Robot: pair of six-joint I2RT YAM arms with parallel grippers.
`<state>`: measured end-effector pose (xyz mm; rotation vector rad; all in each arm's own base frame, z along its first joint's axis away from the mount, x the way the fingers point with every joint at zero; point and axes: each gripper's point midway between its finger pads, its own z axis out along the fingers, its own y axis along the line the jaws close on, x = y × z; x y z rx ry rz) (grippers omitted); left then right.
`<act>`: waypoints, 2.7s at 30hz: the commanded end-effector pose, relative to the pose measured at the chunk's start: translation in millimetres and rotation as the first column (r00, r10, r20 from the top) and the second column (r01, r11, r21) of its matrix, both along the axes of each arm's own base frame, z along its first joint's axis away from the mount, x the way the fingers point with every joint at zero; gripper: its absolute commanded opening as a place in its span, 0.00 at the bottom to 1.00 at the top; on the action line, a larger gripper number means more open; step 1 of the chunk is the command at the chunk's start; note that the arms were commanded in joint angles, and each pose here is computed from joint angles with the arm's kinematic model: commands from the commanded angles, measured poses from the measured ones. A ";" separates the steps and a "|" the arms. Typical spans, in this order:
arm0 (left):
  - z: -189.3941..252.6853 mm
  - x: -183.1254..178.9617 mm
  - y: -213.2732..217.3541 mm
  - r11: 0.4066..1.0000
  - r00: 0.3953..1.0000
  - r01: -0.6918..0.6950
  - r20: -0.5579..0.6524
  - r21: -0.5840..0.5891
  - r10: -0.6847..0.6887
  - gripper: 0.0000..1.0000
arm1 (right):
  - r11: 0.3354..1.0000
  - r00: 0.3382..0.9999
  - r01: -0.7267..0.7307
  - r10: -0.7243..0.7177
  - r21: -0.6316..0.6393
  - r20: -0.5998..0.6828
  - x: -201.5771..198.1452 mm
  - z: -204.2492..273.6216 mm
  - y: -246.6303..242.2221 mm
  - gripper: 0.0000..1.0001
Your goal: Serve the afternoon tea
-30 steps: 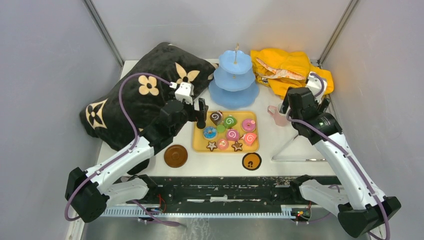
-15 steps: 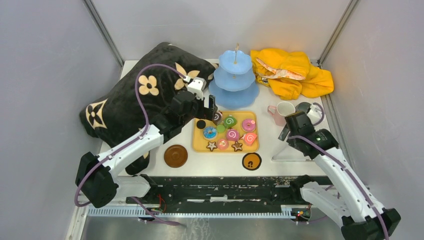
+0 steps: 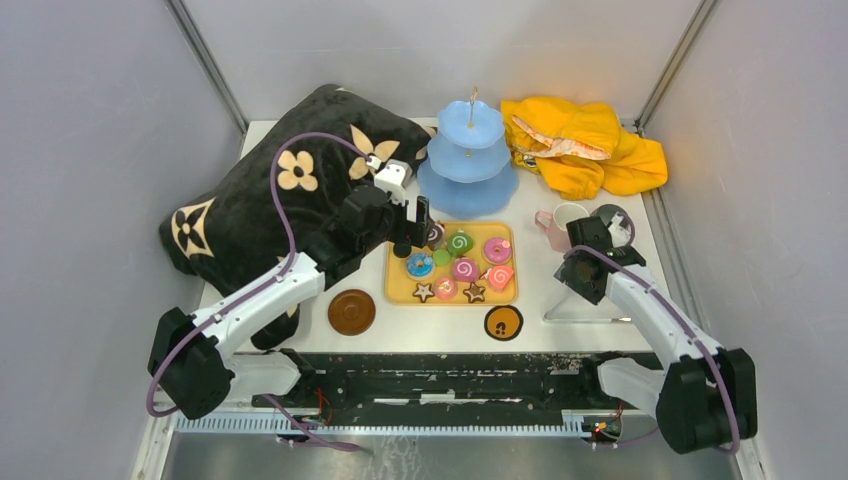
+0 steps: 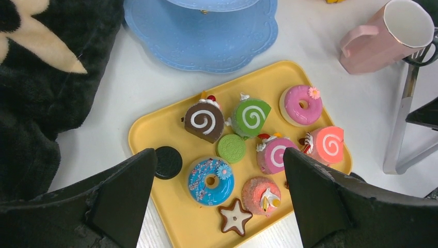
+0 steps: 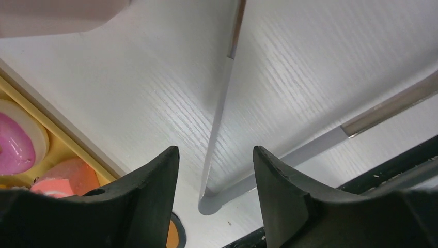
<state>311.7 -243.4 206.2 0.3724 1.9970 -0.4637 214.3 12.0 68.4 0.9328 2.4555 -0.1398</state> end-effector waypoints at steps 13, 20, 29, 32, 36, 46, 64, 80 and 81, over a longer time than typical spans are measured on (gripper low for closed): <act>6.5 -1.5 -7.4 0.999 1.000 0.029 0.012 -0.028 -0.028 0.99 | 0.999 0.998 0.025 -0.024 0.025 -0.055 10.4 -43.6 -2.7 0.34; 3.2 1.0 -12.7 0.999 0.999 0.039 0.003 -0.028 -0.039 0.99 | 0.999 0.998 -0.022 0.024 0.036 -0.060 7.5 -45.4 0.4 0.12; -0.8 2.3 -13.8 0.999 0.999 0.038 -0.005 -0.026 -0.038 0.99 | 0.989 0.989 -0.120 0.127 0.090 -0.073 8.0 -45.2 14.2 0.03; -2.2 2.6 -13.8 0.999 0.999 0.036 -0.007 -0.023 -0.037 0.99 | 0.986 0.988 -0.136 0.142 0.095 -0.067 12.7 -44.1 16.2 0.02; -4.6 2.3 -13.4 0.999 0.999 0.035 -0.011 -0.019 -0.036 0.99 | 0.978 0.982 -0.174 0.181 0.117 -0.052 23.2 -44.9 23.3 0.01; -7.0 3.1 -11.5 1.000 1.000 0.029 -0.011 -0.005 -0.029 0.99 | 0.945 0.952 -0.284 0.298 0.162 -0.068 42.1 -48.0 40.0 0.01; -12.4 3.9 -12.7 0.999 0.999 0.036 -0.028 0.012 -0.036 0.99 | 0.965 0.962 -0.264 0.263 0.000 -0.069 18.6 9.5 6.5 0.67; -11.9 -0.1 -12.3 0.999 0.998 0.049 -0.027 0.008 -0.049 0.99 | 0.991 0.990 0.135 -0.135 0.002 -0.033 -24.8 -6.4 -32.8 0.84; -12.2 0.0 -12.2 0.999 0.998 0.050 -0.028 0.009 -0.049 0.99 | 0.989 0.988 0.148 -0.148 0.000 -0.042 -24.1 -10.3 -34.6 0.80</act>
